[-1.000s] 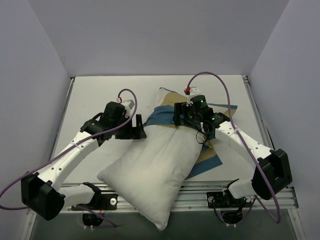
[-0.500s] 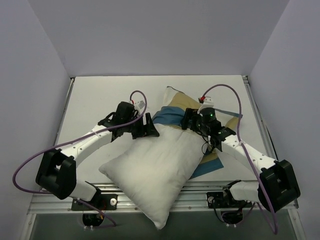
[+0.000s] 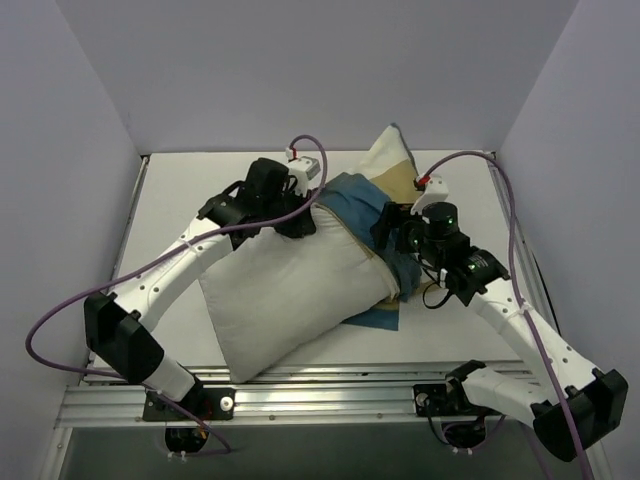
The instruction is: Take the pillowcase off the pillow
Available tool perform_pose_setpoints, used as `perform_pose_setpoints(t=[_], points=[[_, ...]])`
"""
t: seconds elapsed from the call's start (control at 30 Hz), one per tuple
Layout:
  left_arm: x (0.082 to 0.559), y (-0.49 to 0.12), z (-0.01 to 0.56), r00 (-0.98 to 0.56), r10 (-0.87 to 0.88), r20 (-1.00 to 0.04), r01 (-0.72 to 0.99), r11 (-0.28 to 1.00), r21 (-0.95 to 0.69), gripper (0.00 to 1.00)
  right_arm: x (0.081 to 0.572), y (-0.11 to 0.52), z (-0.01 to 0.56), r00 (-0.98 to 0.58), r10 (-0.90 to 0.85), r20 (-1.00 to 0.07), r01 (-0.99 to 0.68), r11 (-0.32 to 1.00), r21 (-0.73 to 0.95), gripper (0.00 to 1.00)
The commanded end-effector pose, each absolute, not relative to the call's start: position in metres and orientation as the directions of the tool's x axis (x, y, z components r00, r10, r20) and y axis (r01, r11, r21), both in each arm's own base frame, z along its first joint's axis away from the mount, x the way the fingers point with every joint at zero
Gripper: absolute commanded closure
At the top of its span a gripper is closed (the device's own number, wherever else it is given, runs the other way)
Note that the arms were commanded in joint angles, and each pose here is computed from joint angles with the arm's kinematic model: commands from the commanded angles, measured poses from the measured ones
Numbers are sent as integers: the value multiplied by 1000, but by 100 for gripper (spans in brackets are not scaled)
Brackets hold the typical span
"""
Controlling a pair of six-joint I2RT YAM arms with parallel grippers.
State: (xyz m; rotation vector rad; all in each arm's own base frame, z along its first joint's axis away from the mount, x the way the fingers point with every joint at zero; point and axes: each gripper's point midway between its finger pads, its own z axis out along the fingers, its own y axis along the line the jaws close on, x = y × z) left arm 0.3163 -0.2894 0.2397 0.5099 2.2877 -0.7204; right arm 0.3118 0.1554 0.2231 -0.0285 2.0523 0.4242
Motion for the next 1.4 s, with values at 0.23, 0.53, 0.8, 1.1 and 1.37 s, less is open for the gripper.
perform_pose_setpoints(t=[0.23,0.53,0.8,1.1,1.37], points=[[262,-294,243,-339,421,-841,740,671,37,98,304,197,309,-384,124,-915,-440,846,300,17],[237,-291,212,-365,454,-813,717,694,65,98,295,252,283,-408,-12,-913,-510,832,217,18],[235,-288,228,-346,411,-843,704,708,56,98,308,223,225,-452,-138,-881,-311,950,11,28],[230,-275,242,-341,352,-871,675,737,33,98,315,221,190,-491,-185,-851,-297,954,-36,100],[222,-244,246,-387,333,-860,605,795,36,98,363,111,210,-489,-12,-872,70,996,-53,100]])
